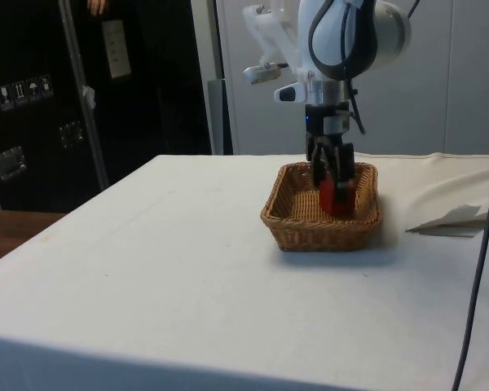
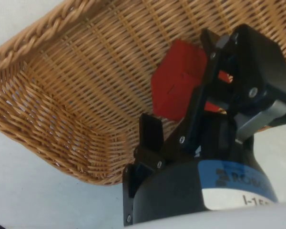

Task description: Pick up the cube and place it into the basket.

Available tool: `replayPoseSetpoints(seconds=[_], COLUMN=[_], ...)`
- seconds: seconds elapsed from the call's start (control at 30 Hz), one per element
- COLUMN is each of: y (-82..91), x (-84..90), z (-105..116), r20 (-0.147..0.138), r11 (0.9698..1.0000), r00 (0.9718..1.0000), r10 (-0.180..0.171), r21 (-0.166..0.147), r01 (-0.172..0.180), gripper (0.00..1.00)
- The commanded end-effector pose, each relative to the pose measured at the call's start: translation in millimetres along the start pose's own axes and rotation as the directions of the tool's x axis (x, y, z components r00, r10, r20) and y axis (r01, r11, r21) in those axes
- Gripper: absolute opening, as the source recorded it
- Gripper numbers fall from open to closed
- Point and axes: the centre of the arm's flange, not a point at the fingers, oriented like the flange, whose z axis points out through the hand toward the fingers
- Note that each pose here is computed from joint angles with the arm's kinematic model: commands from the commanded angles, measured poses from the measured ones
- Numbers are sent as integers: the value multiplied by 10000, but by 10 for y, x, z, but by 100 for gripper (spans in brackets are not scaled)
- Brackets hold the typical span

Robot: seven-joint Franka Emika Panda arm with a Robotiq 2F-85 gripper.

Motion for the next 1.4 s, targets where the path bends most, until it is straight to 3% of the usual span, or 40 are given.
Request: replayPoseSetpoints(seconds=[0.0, 0.07, 0.1, 0.4, 0.43, 0.67, 0.7, 1.37], y=[-18, 0, 0, 52, 88, 126, 152, 420], x=[15, 0, 18, 93, 103, 193, 226, 634], z=[-24, 0, -42, -242, -283, -506, -521, -961], r20=[-142, 0, -131, -430, -362, -753, -679, -1172], r11=[10000, 10000, 10000, 10000, 10000, 9998, 9999, 9997], r00=[9999, 10000, 9999, 9991, 9993, 9971, 9977, 9928], r10=[5, 0, -3, -38, -45, -81, -89, -227], r21=[35, 0, 22, 69, 57, 158, 96, -110], r01=[-4, 0, 3, 41, 47, 94, 96, 216], gripper=[100, 100, 100, 100, 100, 100, 100, 100])
